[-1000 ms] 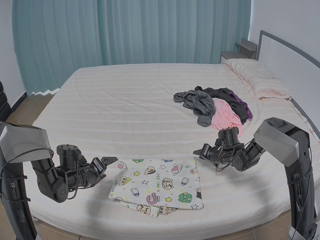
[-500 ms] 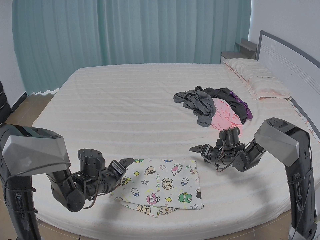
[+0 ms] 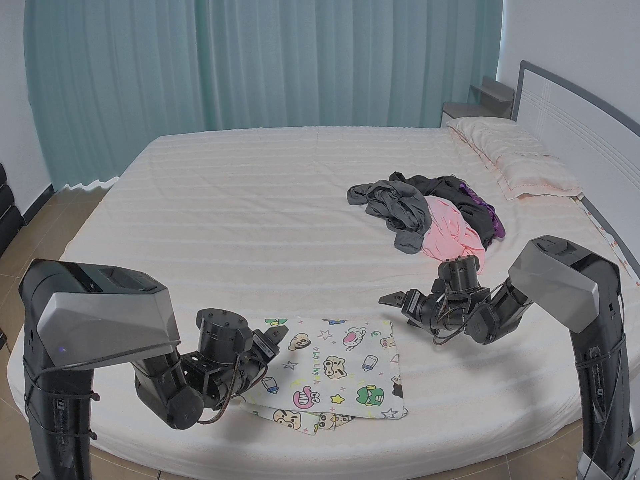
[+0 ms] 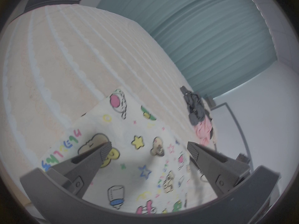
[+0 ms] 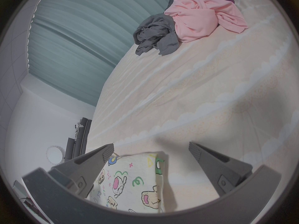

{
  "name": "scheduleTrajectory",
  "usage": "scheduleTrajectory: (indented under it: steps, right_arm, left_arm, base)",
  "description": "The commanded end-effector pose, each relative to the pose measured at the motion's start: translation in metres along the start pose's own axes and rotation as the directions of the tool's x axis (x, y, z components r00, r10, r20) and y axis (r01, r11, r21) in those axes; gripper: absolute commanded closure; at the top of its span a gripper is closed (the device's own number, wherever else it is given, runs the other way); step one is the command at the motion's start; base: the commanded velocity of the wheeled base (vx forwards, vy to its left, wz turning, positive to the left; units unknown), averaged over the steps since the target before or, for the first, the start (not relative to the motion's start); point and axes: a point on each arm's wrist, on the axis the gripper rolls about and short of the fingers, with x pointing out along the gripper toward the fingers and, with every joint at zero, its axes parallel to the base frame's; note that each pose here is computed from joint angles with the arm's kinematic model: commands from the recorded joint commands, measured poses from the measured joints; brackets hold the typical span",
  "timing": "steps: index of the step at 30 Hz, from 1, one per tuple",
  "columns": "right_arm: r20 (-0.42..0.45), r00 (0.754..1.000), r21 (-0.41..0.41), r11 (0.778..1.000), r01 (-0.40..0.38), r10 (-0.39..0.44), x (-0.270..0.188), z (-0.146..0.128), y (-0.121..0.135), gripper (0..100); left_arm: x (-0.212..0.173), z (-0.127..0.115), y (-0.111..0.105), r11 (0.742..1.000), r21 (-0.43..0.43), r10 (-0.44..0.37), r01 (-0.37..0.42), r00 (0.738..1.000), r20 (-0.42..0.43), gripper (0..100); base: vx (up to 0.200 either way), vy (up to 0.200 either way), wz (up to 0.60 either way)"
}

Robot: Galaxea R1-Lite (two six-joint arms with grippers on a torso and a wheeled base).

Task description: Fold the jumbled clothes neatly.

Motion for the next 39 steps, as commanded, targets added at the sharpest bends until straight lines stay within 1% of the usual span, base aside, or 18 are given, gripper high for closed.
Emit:
scheduleTrajectory:
  steps: [1,6,10,13,14,16,20,21,22,23,24,25,27,29,31,33,36,39]
  right_arm:
    - [0.001,1.0,0.001,1.0,-0.002,0.002,0.0,0.0,0.001,0]
    - [0.001,1.0,0.002,1.0,0.0,0.0,-0.001,0.001,0.0,0]
    - [-0.001,1.0,0.002,1.0,0.004,-0.004,-0.001,-0.001,-0.001,0]
    - [0.012,1.0,0.0,1.0,0.009,-0.009,-0.003,0.001,0.001,0]
    - [0.036,0.999,-0.003,1.0,0.016,-0.016,-0.005,0.004,0.005,0]
    - [0.07,0.997,-0.001,1.0,0.015,-0.015,-0.012,0.01,0.013,0]
    - [0.147,0.989,0.037,0.999,0.01,-0.015,-0.032,0.024,0.031,0]
    - [0.184,0.983,0.039,0.999,0.009,-0.016,-0.042,0.031,0.038,0]
    - [0.206,0.978,0.04,0.999,0.011,-0.019,-0.049,0.035,0.041,0]
    - [0.237,0.971,0.037,0.999,0.016,-0.024,-0.06,0.041,0.046,0]
    - [0.243,0.97,0.036,0.999,0.018,-0.026,-0.063,0.041,0.047,0]
    - [0.282,0.959,0.032,0.999,0.017,-0.026,-0.08,0.047,0.055,0]
    - [0.327,0.945,0.027,1.0,0.003,-0.012,-0.108,0.056,0.066,0]
    - [0.35,0.937,0.012,1.0,-0.003,-0.001,-0.133,0.056,0.073,0]
    - [0.369,0.929,-0.045,0.999,0.006,0.011,-0.164,0.051,0.08,0]
    - [0.396,0.918,-0.083,0.996,0.008,0.025,-0.2,0.042,0.084,0]
    - [0.424,0.904,-0.11,0.994,-0.013,0.059,-0.248,0.021,0.087,0]
    - [0.453,0.887,-0.143,0.989,-0.027,0.09,-0.292,-0.005,0.085,0]
  left_arm:
    - [0.003,-0.012,0.004,0.996,0.066,0.058,-0.056,0.998,-0.032,0]
    - [0.009,-0.023,0.011,0.985,0.137,0.108,-0.107,0.994,0.0,0]
    - [0.01,-0.021,0.01,0.987,0.124,0.104,-0.105,0.994,0.02,0]
    - [0.008,-0.015,0.006,0.991,0.099,0.089,-0.093,0.995,0.035,0]
    - [0.002,-0.004,-0.002,0.997,0.056,0.053,-0.057,0.996,0.066,0]
    - [-0.01,0.012,-0.012,1.0,0.024,0.009,-0.012,0.995,0.098,0]
    - [-0.031,0.041,-0.03,0.998,0.004,-0.068,0.069,0.984,0.162,0]
    - [-0.039,0.054,-0.034,0.996,0.011,-0.087,0.087,0.977,0.194,0]
    - [-0.046,0.061,-0.037,0.995,0.026,-0.097,0.094,0.972,0.212,0]
    - [-0.052,0.069,-0.038,0.995,0.049,-0.098,0.089,0.967,0.234,0]
    - [-0.054,0.071,-0.038,0.995,0.052,-0.098,0.088,0.966,0.239,0]
    - [-0.065,0.082,-0.041,0.994,0.073,-0.099,0.083,0.959,0.267,0]
    - [-0.084,0.099,-0.046,0.992,0.079,-0.116,0.096,0.941,0.318,0]
    - [-0.106,0.115,-0.051,0.991,0.068,-0.132,0.115,0.921,0.368,0]
    - [-0.135,0.131,-0.054,0.99,0.055,-0.142,0.131,0.896,0.42,0]
    - [-0.159,0.138,-0.054,0.991,0.043,-0.131,0.126,0.887,0.443,0]
    - [-0.197,0.138,-0.047,0.994,0.029,-0.11,0.11,0.876,0.47,0]
    - [-0.24,0.134,-0.041,0.991,0.033,-0.128,0.13,0.855,0.503,0]
  base:
    - [0.0,0.0,0.0]
    - [0.0,0.0,0.0]
    - [0.0,0.0,0.0]
    - [0.0,0.0,0.0]
    - [0.0,0.0,0.0]
    - [0.0,0.0,0.0]
    - [0.0,0.0,0.0]
    - [0.0,0.0,0.0]
    - [0.0,0.0,0.0]
    - [0.0,0.0,0.0]
    - [0.0,0.0,0.0]
    - [0.0,0.0,0.0]
    - [0.0,0.0,0.0]
    - [0.0,0.0,0.0]
    - [0.0,0.0,0.0]
    - [0.0,0.0,0.0]
    - [0.0,0.0,0.0]
    - [0.0,0.0,0.0]
